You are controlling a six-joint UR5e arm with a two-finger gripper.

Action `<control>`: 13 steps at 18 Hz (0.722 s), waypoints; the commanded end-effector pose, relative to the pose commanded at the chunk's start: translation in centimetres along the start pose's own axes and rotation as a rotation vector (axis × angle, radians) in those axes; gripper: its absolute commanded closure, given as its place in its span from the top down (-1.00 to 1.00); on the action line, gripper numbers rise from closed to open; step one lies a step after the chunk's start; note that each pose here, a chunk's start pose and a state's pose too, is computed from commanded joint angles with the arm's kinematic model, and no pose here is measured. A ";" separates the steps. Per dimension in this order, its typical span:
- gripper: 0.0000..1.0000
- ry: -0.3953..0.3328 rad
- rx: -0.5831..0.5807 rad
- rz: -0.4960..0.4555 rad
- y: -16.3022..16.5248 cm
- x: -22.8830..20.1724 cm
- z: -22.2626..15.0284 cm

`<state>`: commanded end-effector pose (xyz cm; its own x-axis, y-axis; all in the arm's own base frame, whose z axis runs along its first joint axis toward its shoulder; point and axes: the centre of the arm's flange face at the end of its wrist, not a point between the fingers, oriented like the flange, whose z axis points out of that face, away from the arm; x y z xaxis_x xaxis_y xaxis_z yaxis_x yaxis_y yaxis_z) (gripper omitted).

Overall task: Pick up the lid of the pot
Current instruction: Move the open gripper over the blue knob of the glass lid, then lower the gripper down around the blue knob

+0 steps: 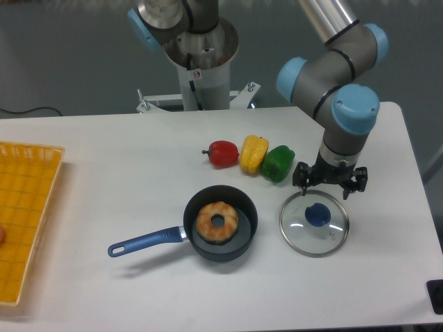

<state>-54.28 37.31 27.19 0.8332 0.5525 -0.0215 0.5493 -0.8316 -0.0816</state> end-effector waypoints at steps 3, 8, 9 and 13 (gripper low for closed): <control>1.00 -0.009 -0.010 -0.068 -0.4 0.6 0.3; 1.00 -0.005 -0.011 -0.177 -1.4 1.7 0.9; 1.00 -0.002 -0.013 -0.192 -1.5 1.9 1.1; 1.00 0.001 -0.019 -0.212 -1.5 1.9 1.6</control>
<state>-53.60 39.73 25.65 0.6987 0.7154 -0.0050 0.7137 -0.6974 -0.0649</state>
